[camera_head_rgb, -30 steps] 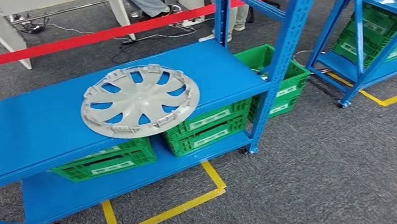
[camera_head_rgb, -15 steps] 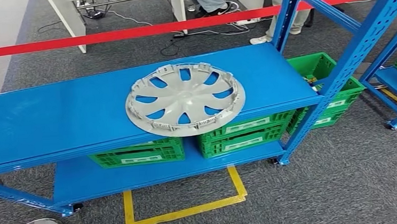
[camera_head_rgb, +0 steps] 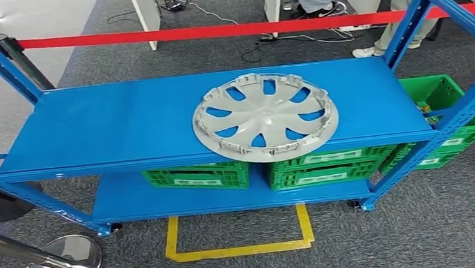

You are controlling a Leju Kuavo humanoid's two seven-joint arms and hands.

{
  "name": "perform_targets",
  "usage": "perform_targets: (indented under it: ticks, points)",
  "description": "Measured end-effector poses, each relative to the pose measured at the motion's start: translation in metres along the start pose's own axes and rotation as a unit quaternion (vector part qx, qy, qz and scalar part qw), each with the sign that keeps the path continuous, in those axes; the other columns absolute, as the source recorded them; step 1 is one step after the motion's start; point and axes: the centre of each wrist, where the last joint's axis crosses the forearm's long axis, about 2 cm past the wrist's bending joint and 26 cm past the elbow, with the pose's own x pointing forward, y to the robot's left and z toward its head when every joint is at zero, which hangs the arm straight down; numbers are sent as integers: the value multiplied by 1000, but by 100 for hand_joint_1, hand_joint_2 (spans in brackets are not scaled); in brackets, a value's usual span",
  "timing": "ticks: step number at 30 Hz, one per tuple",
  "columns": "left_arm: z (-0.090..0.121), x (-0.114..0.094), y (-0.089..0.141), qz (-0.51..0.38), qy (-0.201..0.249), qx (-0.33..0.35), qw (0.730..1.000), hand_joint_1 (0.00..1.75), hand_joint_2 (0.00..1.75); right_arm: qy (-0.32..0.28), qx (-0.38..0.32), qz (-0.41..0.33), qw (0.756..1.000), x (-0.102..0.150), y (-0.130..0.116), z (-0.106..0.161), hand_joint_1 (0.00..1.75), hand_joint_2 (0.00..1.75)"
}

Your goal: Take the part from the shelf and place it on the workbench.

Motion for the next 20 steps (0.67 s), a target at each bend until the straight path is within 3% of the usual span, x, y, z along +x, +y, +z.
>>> perform_targets:
  ticks: [4, 8, 9, 13, 20]
  points:
    - [-1, -1, -1, 21, -5, -8, 1000, 0, 0, 0, -4, -6, 1000, 4, -1, -2, 0, 0]
    - [-4, 0, -2, 30, -15, -10, 999, 0, 175, 3, -9, -10, 1000, 6, -2, -4, 0, 0]
    - [-5, 1, -2, 31, -17, -10, 999, 0, 175, 5, -10, -12, 1000, 6, -2, -4, 0, 0]
    - [-8, 2, -2, 32, -17, -8, 999, 0, 0, 8, -11, -18, 1000, 4, -1, -4, 0, 0]
    - [-9, 1, -2, 31, -11, -4, 999, 0, 0, 11, -10, -25, 1000, 2, 1, -4, 0, 0]
